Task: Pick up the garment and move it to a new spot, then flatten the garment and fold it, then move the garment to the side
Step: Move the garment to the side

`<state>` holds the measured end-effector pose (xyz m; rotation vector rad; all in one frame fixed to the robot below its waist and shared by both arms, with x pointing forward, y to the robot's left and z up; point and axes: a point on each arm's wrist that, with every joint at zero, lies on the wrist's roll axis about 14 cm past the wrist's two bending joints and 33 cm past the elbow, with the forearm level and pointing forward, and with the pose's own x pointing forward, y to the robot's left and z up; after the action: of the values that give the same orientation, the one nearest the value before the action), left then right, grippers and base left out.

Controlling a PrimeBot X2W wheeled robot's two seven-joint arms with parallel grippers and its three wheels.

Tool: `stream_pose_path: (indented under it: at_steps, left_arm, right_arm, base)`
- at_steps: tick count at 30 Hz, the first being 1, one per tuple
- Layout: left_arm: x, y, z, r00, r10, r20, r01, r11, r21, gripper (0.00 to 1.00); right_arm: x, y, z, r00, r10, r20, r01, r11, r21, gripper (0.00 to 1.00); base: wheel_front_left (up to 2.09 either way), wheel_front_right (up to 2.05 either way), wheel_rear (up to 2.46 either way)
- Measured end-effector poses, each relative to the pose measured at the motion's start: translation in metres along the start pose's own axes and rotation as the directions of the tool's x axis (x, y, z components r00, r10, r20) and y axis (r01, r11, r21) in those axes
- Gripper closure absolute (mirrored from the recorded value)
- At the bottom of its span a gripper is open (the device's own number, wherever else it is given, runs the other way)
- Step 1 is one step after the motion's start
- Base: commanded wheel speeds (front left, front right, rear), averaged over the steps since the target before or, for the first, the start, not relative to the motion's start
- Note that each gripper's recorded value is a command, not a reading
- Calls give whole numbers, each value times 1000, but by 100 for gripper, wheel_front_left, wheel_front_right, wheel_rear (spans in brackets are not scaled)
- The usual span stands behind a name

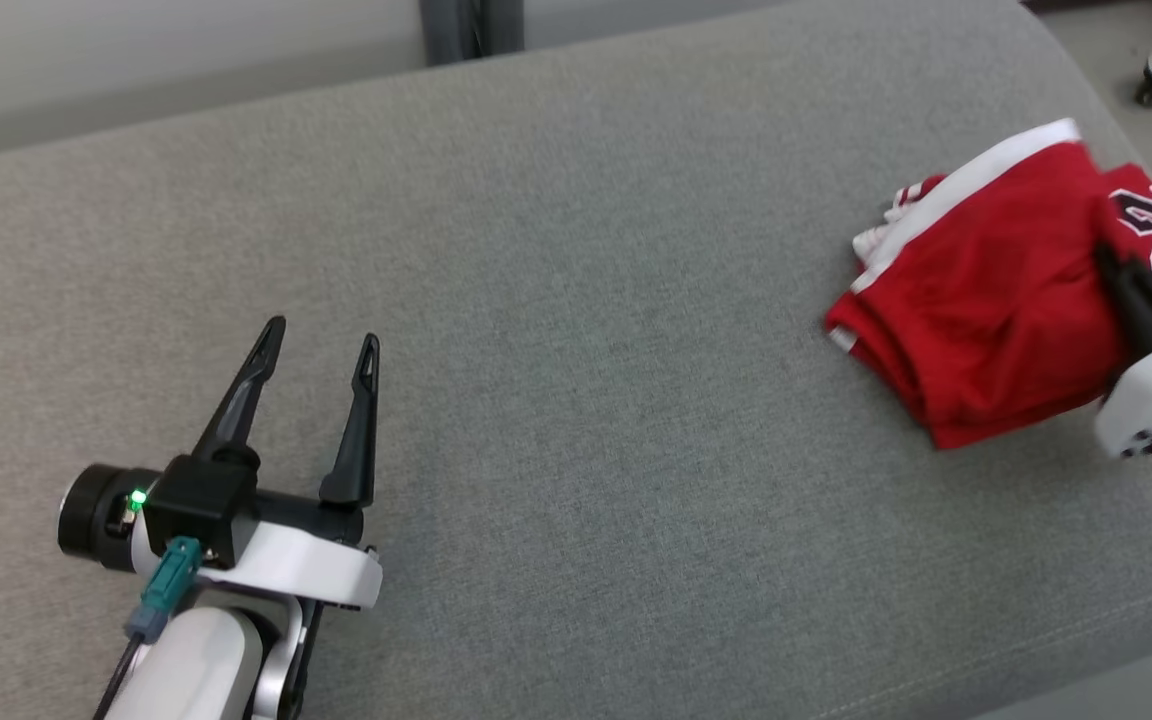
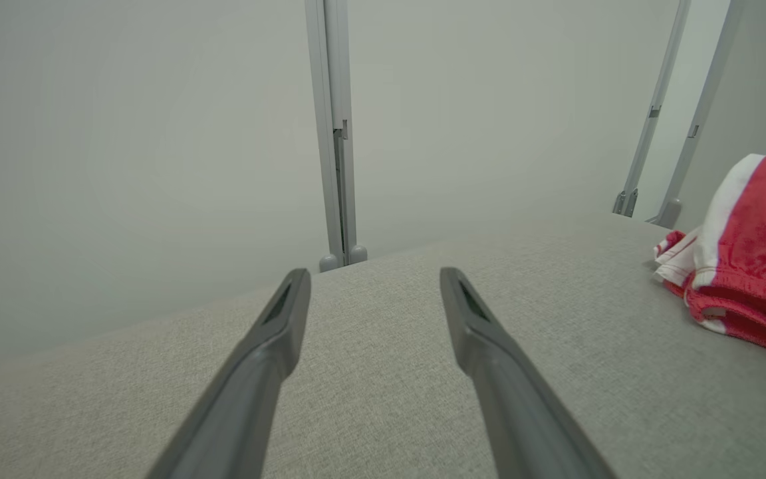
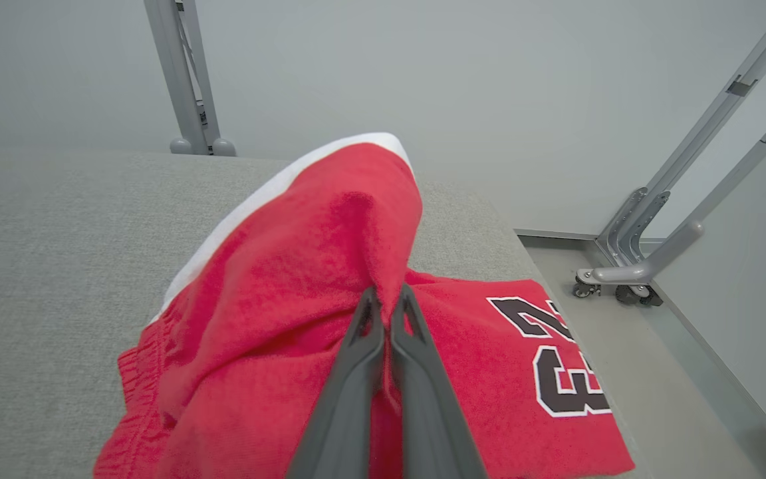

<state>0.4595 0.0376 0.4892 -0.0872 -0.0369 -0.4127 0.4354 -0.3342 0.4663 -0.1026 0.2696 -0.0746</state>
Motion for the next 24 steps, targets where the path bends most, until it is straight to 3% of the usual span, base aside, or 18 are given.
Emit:
stream_pose_path:
  at_steps: [6, 12, 13, 14, 15, 24]
  left_arm:
    - [23, -4, -19, 998, -60, -29, 61, 998, 11, 0]
    - [38, -2, -37, 995, -90, -50, 91, 996, 14, 0]
    - [39, -1, -41, 994, -92, -59, 93, 996, 16, 0]
    - [39, 0, -45, 993, -93, -68, 94, 995, 15, 0]
    - [39, 1, -48, 993, -94, -77, 95, 995, 14, 0]
    - [32, -7, -44, 991, -103, -84, 104, 994, 15, 0]
  right_arm:
    - [11, -59, -5, 988, -151, -25, 151, 988, 2, 100]
    - [22, -79, -36, 969, -218, -119, 220, 976, -2, 100]
    - [22, -81, -42, 964, -229, -137, 232, 973, 2, 79]
    - [22, -83, -49, 958, -240, -156, 244, 970, 9, 79]
    - [21, -83, -55, 954, -246, -172, 253, 967, 16, 0]
    - [-4, -86, -60, 946, -284, -154, 300, 950, 88, 0]
  base:
    - [0, 0, 0]
    - [0, 0, 0]
    - [0, 0, 0]
    - [0, 0, 0]
    - [0, 0, 0]
    - [0, 0, 0]
